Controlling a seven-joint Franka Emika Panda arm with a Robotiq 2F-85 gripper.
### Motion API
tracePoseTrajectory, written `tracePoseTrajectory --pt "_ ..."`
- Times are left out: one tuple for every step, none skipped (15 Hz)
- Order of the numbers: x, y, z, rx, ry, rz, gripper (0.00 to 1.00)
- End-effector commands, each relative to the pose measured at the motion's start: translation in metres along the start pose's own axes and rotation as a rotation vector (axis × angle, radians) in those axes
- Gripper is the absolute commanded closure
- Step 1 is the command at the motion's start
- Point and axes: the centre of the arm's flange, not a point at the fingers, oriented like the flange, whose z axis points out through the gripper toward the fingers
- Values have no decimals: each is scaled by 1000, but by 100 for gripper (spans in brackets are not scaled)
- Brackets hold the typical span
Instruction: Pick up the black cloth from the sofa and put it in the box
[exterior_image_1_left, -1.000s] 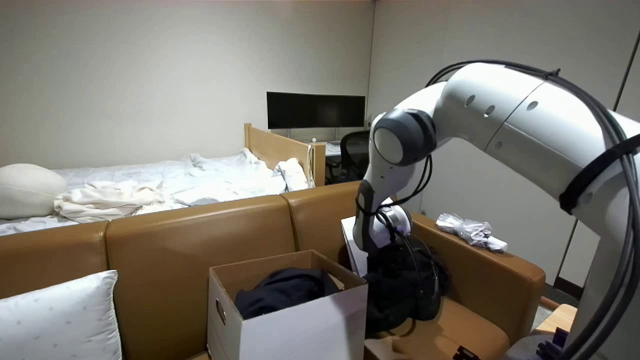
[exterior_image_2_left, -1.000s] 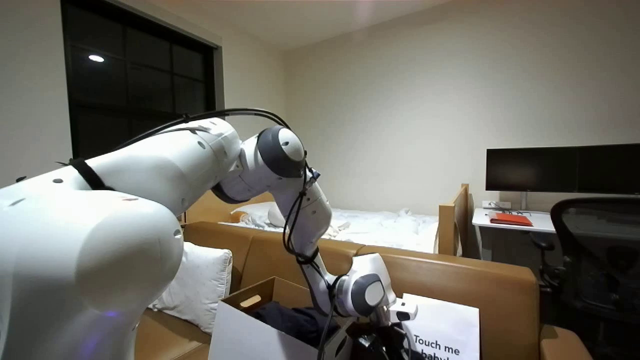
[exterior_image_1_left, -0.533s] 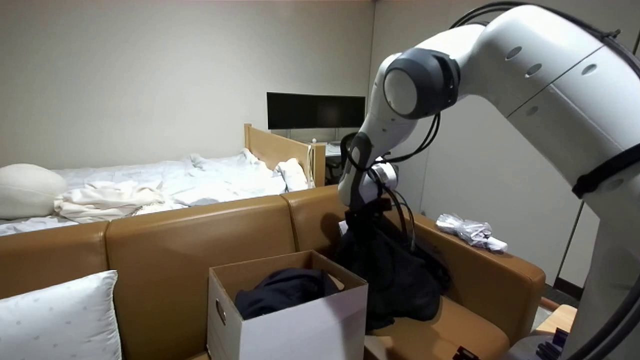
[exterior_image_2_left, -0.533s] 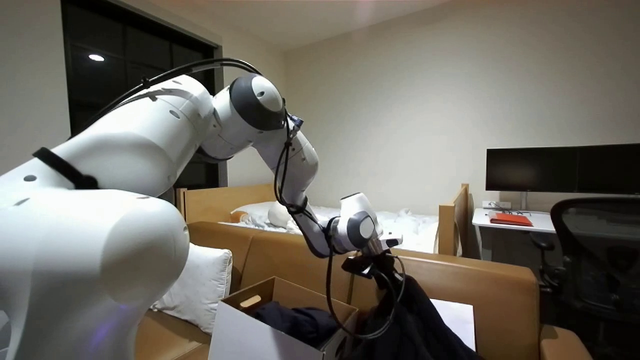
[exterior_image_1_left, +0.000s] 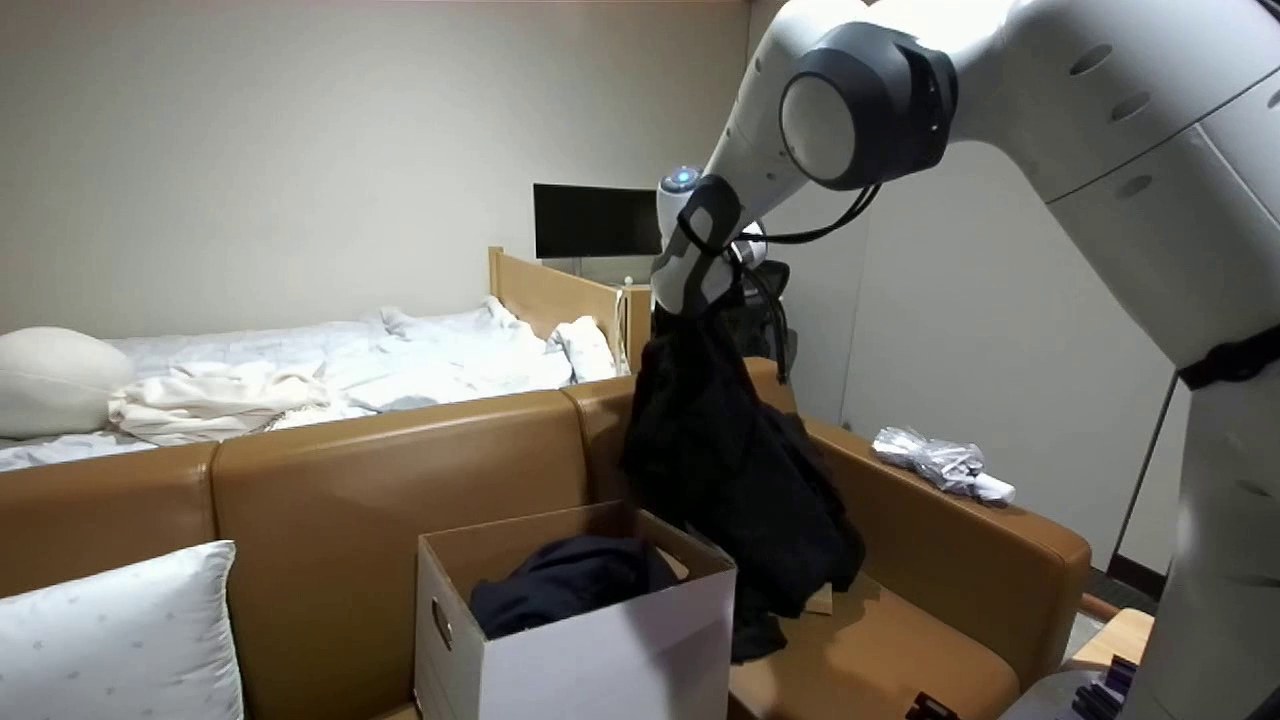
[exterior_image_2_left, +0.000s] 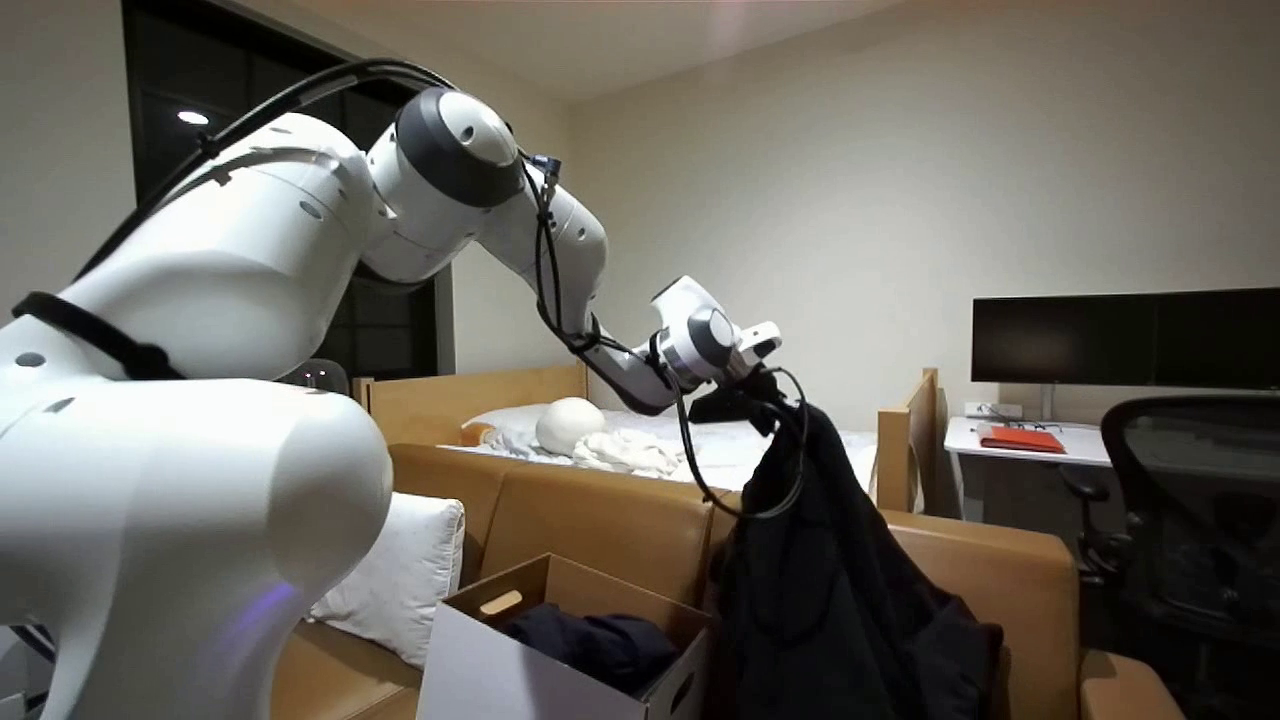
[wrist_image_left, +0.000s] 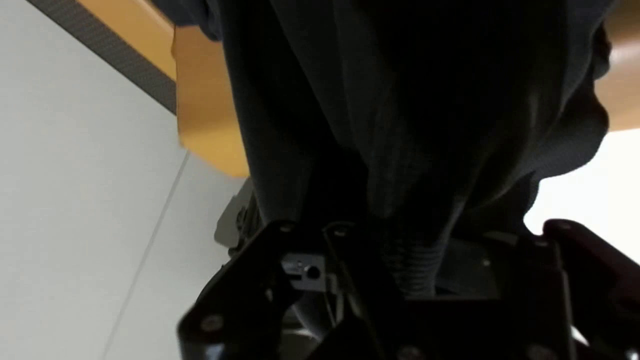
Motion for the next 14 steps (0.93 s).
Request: tracePoseTrajectory --pt "89 5 -46 -122 156 -11 100" --pt "115 19 -47 -168 163 -66 99" --pt "65 11 -40 -98 106 -21 99" --pt "82 17 -49 -128 123 -26 99" --pt "93 22 -54 -143 135 -25 99" --pt "97 25 -54 -148 139 -24 99" --pt "85 24 -55 -124 140 -46 100" --pt "93 15 -64 -71 165 -47 100" --pt "110 0 -74 -33 228 -34 100" --pt "137 -24 -94 -21 275 -11 100" --pt "145 -34 -103 -4 308 4 100" --pt "156 -44 -118 6 342 28 100" --pt "168 -55 -137 22 381 49 100" --pt "180 -65 -158 34 421 74 100"
